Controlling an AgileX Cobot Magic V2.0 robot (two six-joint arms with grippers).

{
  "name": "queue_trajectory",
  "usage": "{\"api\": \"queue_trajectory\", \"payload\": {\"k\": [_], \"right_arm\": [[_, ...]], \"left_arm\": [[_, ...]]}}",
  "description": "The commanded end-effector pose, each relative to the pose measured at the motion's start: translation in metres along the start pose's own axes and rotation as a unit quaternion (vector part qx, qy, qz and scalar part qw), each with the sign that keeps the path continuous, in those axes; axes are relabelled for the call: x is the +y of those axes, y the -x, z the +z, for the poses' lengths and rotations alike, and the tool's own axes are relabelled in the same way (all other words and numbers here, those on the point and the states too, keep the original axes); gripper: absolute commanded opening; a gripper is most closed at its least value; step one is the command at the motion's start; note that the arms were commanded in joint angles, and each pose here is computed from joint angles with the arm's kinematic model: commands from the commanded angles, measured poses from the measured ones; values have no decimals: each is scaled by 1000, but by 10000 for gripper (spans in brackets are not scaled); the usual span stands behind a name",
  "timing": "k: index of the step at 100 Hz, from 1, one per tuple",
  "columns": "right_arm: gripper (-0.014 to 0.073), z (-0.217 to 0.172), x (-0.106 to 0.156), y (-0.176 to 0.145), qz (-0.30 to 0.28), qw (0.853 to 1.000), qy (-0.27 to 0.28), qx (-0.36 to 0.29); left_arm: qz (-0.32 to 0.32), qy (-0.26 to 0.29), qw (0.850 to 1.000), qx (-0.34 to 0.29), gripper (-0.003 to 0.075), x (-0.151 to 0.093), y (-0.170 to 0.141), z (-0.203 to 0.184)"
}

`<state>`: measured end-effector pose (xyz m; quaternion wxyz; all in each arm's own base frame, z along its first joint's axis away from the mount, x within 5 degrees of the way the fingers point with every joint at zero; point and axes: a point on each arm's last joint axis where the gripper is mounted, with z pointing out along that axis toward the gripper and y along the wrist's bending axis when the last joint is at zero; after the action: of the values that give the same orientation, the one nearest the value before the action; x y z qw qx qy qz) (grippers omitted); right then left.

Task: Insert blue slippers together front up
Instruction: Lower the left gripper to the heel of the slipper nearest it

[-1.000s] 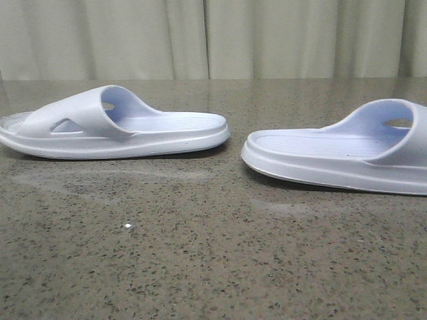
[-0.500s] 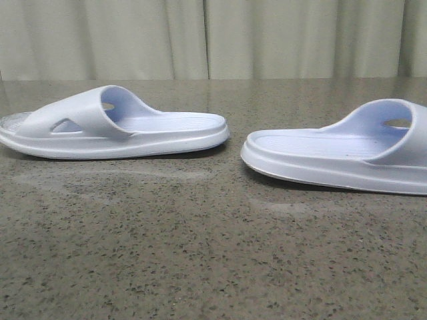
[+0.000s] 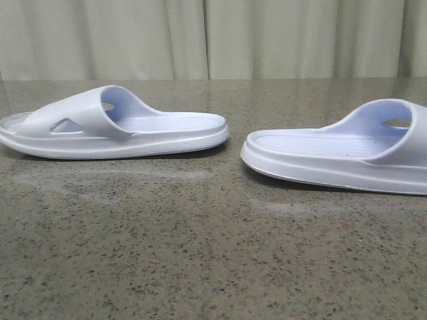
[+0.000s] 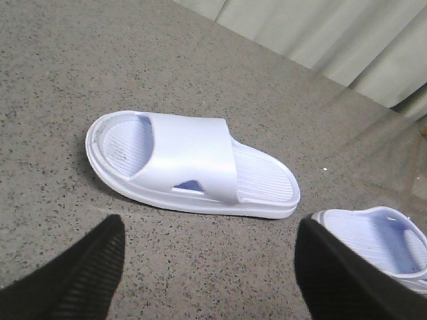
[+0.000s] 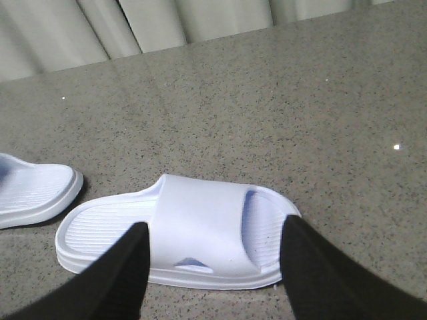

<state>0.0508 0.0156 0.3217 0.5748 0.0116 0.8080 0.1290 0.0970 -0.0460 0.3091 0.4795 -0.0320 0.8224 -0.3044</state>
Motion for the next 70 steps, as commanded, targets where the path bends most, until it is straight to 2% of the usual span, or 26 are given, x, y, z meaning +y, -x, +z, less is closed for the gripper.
{"api": "queue_trajectory", "payload": {"k": [1, 22, 45, 70], "right_arm": [[386, -2, 3, 18, 1, 999, 5, -51], [386, -2, 3, 19, 2, 998, 6, -59], [386, -2, 3, 19, 3, 998, 7, -59], [386, -2, 3, 19, 4, 998, 8, -57]], "left_arm": [[-16, -10, 999, -44, 529, -6, 14, -3], [-75, 8, 992, -96, 529, 2, 27, 7], [-128, 50, 990, -34, 529, 20, 27, 49], [-201, 97, 975, 5, 529, 43, 22, 90]]}}
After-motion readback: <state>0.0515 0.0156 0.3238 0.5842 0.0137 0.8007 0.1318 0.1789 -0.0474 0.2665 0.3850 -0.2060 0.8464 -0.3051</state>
